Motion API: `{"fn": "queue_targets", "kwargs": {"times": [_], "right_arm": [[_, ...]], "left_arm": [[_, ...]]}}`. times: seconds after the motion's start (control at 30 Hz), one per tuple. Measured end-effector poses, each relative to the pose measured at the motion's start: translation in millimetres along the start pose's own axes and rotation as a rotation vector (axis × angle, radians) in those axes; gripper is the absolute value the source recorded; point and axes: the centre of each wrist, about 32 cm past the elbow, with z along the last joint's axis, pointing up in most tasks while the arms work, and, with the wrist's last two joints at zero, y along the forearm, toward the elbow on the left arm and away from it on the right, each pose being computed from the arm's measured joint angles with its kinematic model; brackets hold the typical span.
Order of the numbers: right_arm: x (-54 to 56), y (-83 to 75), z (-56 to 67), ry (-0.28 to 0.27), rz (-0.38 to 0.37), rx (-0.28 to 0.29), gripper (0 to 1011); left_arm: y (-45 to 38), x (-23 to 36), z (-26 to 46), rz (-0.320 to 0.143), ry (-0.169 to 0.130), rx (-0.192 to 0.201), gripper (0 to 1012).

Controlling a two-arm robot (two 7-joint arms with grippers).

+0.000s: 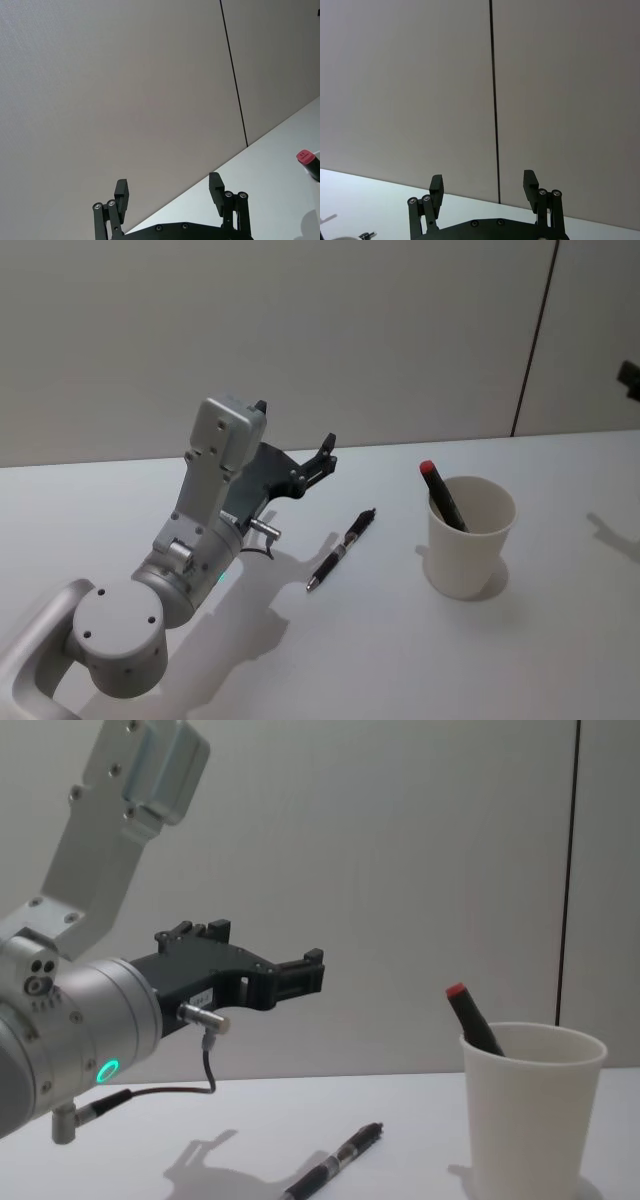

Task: Place the pen into the pen holder.

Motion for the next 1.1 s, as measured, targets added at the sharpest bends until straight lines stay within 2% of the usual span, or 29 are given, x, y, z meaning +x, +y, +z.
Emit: {"fn": "queue_targets", "kwargs": {"times": [0.37, 0.57, 0.67, 0.73, 0.87, 1.1], "right_arm": [[9.4, -9.0, 6.0, -0.005, -0.022, -0.015, 1001], [12.2, -11.8, 8.0, -0.006, -0.028, -0.020, 1001], [13.0, -12.5, 8.5, -0.007, -0.030, -0.021, 1001], [13.3, -12.9, 8.7, -0.007, -0.031, -0.021, 1001], [14.1, -13.6, 9.2, -0.008, -0.033, -0.023, 1001], [14.9, -14.4, 10.0, -0.009, -0.034, -0.024, 1001]], "left_arm": [[0.4, -0.1, -0.5, 0.000, 0.000, 0.002, 1001], [3.2, -0.2, -3.2, -0.012, 0.013, 0.032, 1001], [6.7, 0.1, -5.4, -0.029, 0.029, 0.069, 1001], [7.1, 0.1, -5.7, -0.032, 0.032, 0.075, 1001], [10.8, -0.2, -8.6, -0.048, 0.048, 0.116, 1001], [17.7, -2.0, -15.7, -0.077, 0.087, 0.203, 1001]]}}
